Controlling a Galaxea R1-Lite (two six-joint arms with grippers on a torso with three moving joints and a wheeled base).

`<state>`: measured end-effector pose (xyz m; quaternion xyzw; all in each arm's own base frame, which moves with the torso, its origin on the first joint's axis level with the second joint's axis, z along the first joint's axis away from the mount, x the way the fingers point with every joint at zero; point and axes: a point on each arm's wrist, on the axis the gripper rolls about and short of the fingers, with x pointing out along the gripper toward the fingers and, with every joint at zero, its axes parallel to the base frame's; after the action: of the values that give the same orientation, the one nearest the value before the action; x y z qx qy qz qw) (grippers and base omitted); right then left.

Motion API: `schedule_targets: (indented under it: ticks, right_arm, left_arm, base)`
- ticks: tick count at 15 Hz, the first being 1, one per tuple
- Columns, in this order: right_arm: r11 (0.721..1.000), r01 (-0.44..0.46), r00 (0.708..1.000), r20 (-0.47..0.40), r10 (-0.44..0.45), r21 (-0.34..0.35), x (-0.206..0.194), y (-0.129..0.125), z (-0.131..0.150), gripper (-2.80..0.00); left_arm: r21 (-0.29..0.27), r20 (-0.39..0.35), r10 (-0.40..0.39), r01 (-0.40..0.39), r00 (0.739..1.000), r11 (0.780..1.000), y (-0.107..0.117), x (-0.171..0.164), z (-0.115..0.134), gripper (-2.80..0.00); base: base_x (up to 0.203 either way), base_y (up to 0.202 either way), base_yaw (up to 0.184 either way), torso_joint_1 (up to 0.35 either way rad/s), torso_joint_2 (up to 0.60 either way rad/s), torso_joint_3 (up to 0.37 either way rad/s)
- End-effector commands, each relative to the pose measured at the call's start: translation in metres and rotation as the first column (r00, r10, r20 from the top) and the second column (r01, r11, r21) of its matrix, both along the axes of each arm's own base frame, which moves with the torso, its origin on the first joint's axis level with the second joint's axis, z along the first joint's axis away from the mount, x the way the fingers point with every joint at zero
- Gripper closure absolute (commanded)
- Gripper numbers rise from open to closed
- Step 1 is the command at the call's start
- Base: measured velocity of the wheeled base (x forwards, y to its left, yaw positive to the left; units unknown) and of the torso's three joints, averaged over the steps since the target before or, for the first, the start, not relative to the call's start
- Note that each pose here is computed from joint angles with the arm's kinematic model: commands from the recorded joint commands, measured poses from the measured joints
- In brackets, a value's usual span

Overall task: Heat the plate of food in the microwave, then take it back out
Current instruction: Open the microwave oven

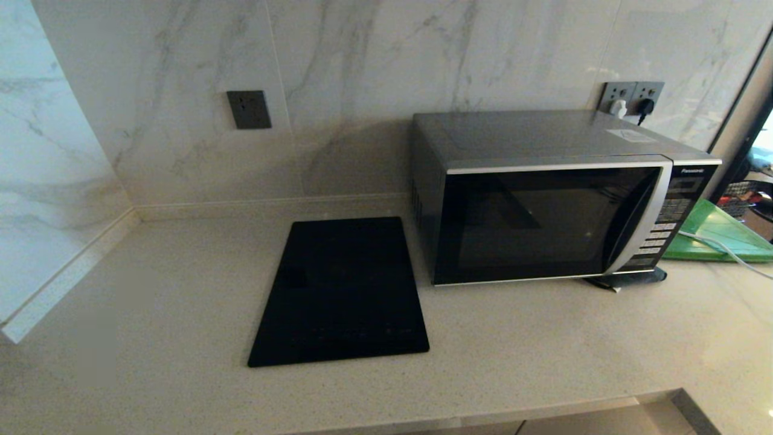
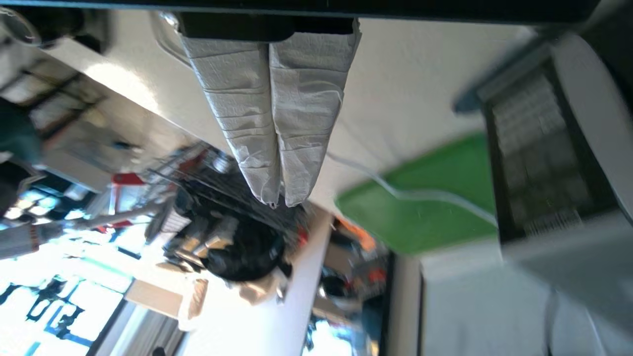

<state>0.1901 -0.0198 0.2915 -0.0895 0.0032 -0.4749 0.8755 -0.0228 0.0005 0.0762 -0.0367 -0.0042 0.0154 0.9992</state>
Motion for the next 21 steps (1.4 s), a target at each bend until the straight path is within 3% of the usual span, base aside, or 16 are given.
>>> schedule_targets:
  ticks: [1, 9, 16, 17, 21]
  right_arm:
    - [1.0, 0.007, 0.997, -0.071, -0.008, -0.015, 0.014, 0.0, -0.01, 0.0]
    - [0.999, 0.04, 0.999, -0.035, -0.039, 0.017, 0.045, 0.004, -0.023, 0.0]
    - [0.999, 0.054, 0.984, -0.171, -0.052, 0.008, 0.057, 0.004, -0.043, 0.0]
    - [0.998, 0.054, 0.984, -0.173, -0.051, 0.013, 0.06, 0.004, -0.046, -2.8]
    - [0.997, 0.039, 0.992, -0.12, -0.031, 0.065, 0.087, 0.014, -0.053, -2.8]
  left_arm:
    - [0.0, -0.001, 0.001, -0.001, 1.0, 1.0, 0.0, 0.0, 0.0, 0.0]
    - [0.0, -0.001, 0.001, -0.001, 1.0, 1.0, 0.0, 0.0, 0.0, 0.0]
    - [0.0, -0.001, 0.001, -0.001, 1.0, 1.0, 0.0, 0.0, 0.0, 0.0]
    - [0.0, -0.001, 0.001, -0.001, 1.0, 1.0, 0.0, 0.0, 0.0, 0.0]
    - [0.0, -0.001, 0.001, -0.001, 1.0, 1.0, 0.0, 0.0, 0.0, 0.0]
  base:
    - [0.0, 0.0, 0.0, 0.0, 0.0, 0.0]
    - [0.0, 0.0, 0.0, 0.0, 0.0, 0.0]
    - [0.0, 0.0, 0.0, 0.0, 0.0, 0.0]
    - [0.0, 0.0, 0.0, 0.0, 0.0, 0.0]
    - [0.0, 0.0, 0.0, 0.0, 0.0, 0.0]
